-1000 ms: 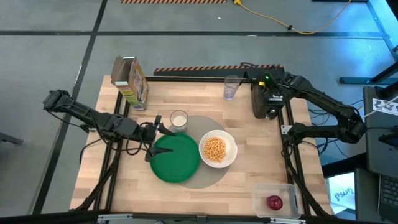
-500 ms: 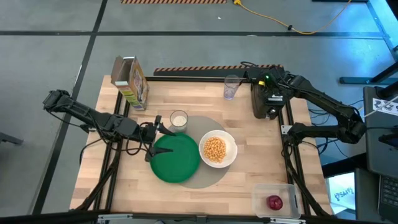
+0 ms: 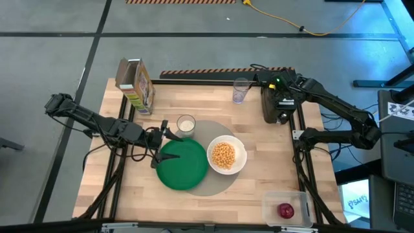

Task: Arrange a breakfast setting
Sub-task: Put the toasted bagel on top of green plate

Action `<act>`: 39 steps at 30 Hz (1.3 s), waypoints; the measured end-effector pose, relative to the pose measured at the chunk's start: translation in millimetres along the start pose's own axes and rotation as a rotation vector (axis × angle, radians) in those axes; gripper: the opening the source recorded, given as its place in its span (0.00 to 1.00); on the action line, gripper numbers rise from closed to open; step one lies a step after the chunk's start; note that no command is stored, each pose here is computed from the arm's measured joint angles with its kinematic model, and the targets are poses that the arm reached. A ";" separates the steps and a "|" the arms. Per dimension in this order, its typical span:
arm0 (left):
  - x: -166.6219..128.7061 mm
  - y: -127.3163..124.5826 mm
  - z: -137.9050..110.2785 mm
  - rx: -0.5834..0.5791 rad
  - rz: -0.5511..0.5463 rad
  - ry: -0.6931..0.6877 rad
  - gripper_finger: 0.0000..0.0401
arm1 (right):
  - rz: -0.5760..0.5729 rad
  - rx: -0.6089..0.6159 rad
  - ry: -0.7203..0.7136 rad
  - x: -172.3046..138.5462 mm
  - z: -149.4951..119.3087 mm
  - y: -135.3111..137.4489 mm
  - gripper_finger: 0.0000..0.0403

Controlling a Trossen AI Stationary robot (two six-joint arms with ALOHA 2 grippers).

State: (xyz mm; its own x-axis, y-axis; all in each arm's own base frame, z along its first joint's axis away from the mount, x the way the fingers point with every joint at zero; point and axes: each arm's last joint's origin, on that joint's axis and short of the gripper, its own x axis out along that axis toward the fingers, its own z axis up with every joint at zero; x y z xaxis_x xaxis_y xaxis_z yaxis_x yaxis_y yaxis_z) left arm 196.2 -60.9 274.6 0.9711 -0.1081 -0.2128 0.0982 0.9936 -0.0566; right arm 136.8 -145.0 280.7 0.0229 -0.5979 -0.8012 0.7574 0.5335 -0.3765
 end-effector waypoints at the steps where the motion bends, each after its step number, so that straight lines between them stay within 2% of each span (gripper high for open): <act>1: 0.0 0.1 0.0 0.000 0.000 0.000 0.73 | 0.000 -0.001 0.000 0.0 0.0 0.0 0.31; 9: 0.0 0.0 0.0 0.000 0.000 0.000 0.73 | -0.001 0.000 -0.008 -3.7 2.5 -1.7 0.31; 16: -0.1 0.0 1.2 -0.002 -0.001 -0.012 0.73 | -0.012 0.009 -0.078 -30.9 19.2 -14.7 0.30; 24: -0.1 -0.1 1.6 -0.003 -0.001 -0.016 0.73 | -0.034 0.012 -0.074 -58.3 24.3 -28.2 0.31; 34: -0.1 -0.1 2.1 -0.004 -0.001 -0.021 0.73 | 0.045 -0.003 0.014 -36.4 15.5 -15.7 0.32; 39: -0.1 -0.2 3.0 -0.006 -0.002 -0.030 0.73 | 0.062 -0.017 0.055 -19.6 12.4 -7.5 0.43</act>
State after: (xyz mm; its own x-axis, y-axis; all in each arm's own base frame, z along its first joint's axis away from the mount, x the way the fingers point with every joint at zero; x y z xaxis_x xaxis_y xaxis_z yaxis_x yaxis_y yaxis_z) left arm 196.8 -61.0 277.5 0.9770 -0.1093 -0.1832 0.0993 0.9931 -0.0632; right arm 138.8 -144.7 305.0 0.0331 -0.5301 -0.8473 0.7444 0.5787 -0.3330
